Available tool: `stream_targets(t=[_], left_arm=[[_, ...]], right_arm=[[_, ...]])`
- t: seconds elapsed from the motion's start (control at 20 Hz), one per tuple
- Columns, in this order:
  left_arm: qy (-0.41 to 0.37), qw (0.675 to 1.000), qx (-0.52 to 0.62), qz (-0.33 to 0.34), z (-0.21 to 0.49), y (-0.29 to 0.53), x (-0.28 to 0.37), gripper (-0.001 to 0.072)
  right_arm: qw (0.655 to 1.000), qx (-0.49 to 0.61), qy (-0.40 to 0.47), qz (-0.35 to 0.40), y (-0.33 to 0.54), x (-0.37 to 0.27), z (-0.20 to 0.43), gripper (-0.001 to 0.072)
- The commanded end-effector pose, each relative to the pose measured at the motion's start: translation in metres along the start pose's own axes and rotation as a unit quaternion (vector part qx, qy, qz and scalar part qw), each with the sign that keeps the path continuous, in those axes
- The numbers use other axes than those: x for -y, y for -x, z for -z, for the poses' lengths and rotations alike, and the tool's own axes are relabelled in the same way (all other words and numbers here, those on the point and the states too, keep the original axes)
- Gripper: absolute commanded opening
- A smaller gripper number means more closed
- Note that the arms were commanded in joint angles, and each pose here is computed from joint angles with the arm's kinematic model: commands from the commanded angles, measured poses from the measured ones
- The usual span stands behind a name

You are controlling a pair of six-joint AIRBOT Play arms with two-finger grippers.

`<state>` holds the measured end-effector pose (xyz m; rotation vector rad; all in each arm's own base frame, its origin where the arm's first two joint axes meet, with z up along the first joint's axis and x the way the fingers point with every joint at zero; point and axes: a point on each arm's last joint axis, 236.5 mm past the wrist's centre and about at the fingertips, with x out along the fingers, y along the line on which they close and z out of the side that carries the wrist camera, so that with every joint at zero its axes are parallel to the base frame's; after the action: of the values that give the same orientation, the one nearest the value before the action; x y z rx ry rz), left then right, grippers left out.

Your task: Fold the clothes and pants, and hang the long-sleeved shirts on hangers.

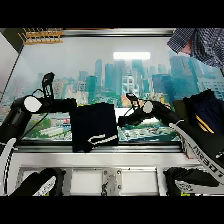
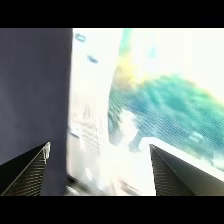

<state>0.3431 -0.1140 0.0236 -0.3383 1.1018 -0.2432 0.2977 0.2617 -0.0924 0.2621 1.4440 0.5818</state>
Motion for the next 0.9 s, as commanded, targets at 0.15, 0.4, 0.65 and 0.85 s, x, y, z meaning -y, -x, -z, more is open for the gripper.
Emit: stream_targets(t=[0.15,0.4,0.65,0.85], left_arm=[[-0.017,1.000,-0.005,0.010,0.013,-0.007,0.014,0.0003],[-0.015,1.000,-0.006,0.012,0.013,-0.007,0.015,0.0003],[-0.010,1.000,-0.010,0.012,0.016,-0.007,0.014,0.0003],[-0.010,1.000,-0.011,0.012,0.016,-0.007,0.014,0.0003]], right_arm=[[0.986,0.023,-0.064,-0.150,-0.047,-0.063,-0.012,0.0653],[0.984,0.012,-0.034,-0.177,-0.073,-0.116,-0.005,0.0280],[0.991,0.020,0.026,-0.127,-0.045,-0.106,-0.023,0.0014],[0.998,0.030,0.034,0.034,0.071,0.006,-0.055,0.0014]])
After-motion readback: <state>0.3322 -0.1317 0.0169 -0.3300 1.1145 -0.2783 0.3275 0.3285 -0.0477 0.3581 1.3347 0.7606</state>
